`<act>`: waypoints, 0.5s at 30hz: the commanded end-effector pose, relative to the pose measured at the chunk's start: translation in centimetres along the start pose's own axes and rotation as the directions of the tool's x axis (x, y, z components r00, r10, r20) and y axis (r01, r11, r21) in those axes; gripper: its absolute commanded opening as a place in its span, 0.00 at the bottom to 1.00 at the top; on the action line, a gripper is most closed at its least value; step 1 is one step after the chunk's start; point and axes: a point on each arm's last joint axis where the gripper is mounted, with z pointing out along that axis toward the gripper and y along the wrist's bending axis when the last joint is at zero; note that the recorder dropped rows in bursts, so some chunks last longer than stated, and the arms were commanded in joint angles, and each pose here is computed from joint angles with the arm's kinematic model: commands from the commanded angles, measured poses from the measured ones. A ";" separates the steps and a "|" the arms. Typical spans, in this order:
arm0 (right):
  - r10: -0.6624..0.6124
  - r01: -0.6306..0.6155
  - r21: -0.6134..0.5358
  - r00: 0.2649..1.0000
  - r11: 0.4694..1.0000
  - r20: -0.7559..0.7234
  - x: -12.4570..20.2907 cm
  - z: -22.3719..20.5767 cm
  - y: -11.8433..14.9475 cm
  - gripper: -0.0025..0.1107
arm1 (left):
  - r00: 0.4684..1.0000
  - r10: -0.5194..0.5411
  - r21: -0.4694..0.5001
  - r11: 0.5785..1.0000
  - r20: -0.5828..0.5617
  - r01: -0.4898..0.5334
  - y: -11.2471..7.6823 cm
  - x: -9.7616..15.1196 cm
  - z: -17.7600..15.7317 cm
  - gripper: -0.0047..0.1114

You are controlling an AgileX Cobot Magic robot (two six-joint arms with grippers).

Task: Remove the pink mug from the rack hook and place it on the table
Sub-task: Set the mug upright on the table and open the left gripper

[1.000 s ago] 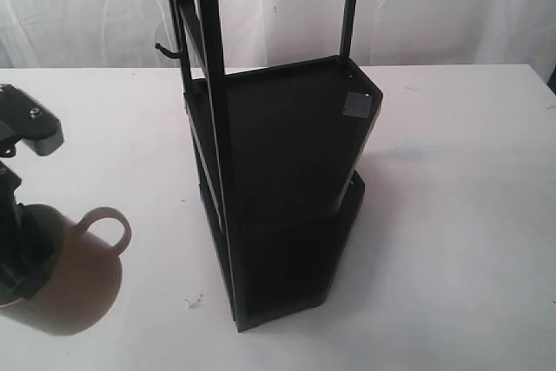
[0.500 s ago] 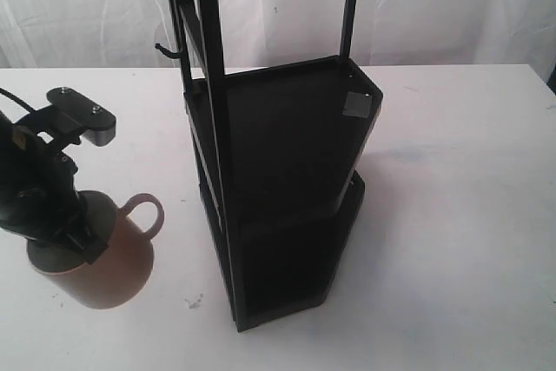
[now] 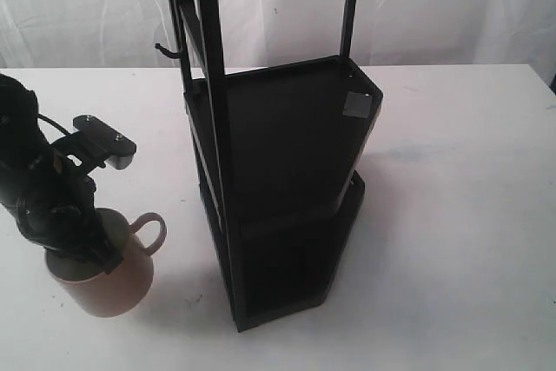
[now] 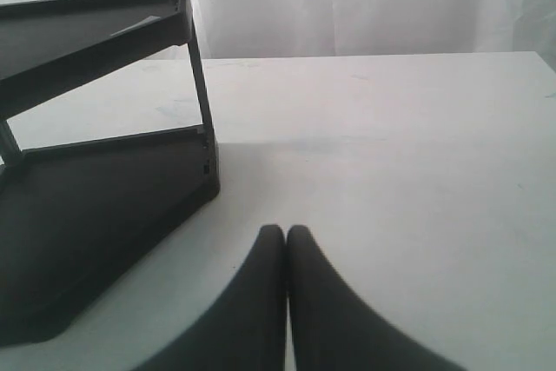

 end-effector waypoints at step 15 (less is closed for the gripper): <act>-0.003 0.003 0.009 1.000 1.000 0.007 0.1 0.0 -0.1 0.02 | 0.999 -0.039 0.007 0.999 -0.013 0.039 0.1 -0.6 2.2 0.05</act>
